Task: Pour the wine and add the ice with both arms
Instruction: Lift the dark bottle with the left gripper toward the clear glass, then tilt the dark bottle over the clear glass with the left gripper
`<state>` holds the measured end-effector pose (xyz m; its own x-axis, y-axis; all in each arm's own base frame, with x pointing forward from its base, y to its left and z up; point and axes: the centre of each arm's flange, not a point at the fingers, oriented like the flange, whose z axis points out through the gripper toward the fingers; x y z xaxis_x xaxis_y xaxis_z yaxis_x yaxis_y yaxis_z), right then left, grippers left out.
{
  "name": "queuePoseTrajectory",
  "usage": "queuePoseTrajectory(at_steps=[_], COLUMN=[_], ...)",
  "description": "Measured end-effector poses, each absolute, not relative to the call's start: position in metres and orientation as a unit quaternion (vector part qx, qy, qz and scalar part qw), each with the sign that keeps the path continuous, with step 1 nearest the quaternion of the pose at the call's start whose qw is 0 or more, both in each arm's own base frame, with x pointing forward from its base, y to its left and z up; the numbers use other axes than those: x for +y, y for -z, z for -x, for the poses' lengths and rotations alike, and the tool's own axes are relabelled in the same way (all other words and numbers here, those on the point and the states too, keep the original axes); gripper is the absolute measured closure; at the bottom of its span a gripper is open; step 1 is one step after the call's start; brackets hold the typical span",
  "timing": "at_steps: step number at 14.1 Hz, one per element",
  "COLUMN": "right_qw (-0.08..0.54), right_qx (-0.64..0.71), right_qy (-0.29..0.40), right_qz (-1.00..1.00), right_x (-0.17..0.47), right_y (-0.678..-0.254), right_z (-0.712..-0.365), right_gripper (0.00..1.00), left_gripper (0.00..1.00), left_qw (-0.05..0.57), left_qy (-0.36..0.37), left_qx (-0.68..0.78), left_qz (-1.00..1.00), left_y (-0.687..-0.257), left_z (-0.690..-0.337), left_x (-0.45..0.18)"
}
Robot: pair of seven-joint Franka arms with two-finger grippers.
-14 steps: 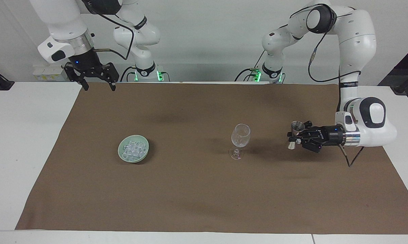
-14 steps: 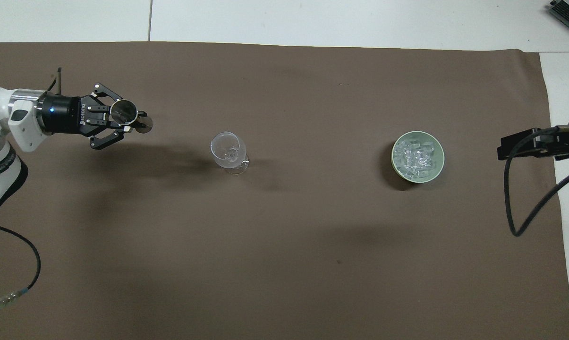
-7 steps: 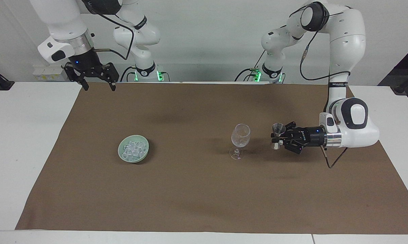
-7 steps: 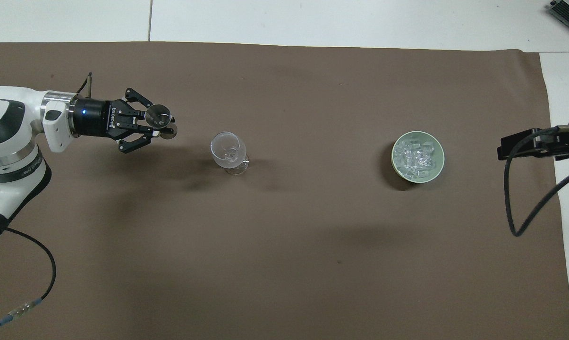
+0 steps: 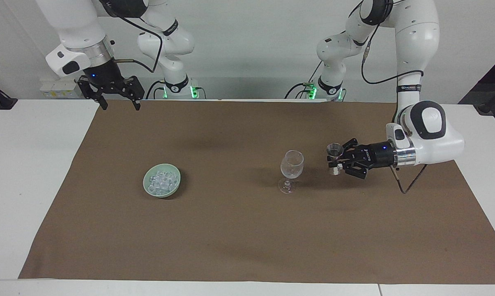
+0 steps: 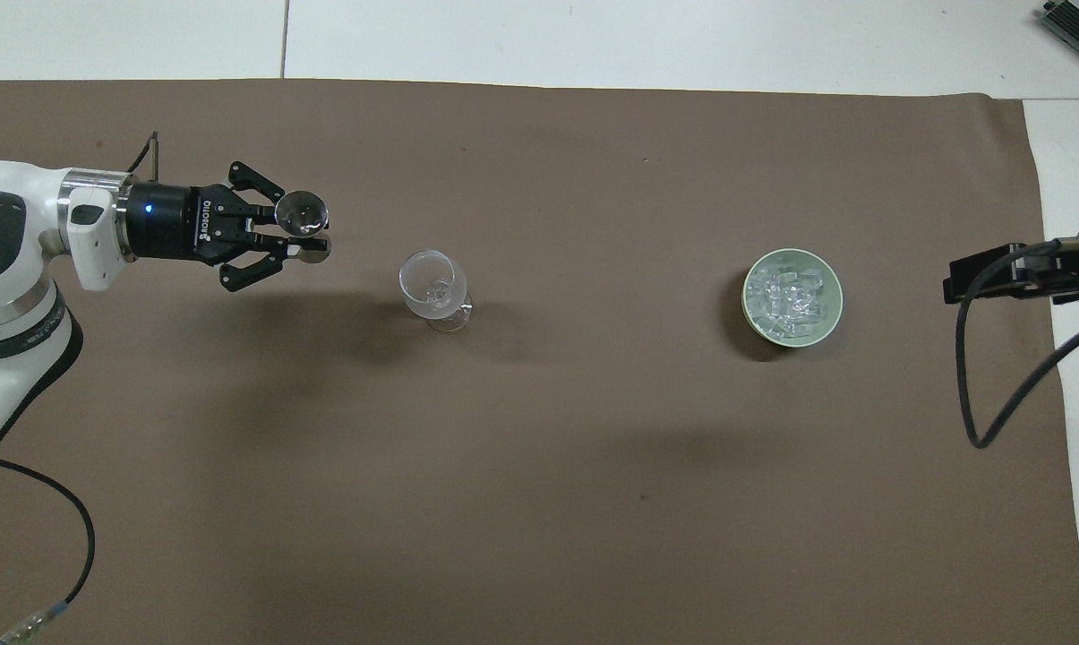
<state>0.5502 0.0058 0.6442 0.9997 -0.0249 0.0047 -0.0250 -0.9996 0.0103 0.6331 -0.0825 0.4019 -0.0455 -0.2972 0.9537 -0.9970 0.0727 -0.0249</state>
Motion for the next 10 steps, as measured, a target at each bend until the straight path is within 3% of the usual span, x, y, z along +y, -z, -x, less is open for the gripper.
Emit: queuePoseTrajectory(at_steps=[10], right_qw=[0.005], right_qx=[-0.012], right_qy=[-0.002], right_qz=[-1.0], right_x=[0.006], right_y=[-0.644], right_z=[-0.55], right_gripper=[0.0], left_gripper=[0.79], left_qw=[0.412], left_qy=[-0.359], left_qx=[-0.613], left_qz=[-0.571], left_y=[-0.408], left_z=[-0.626], left_x=[-0.101])
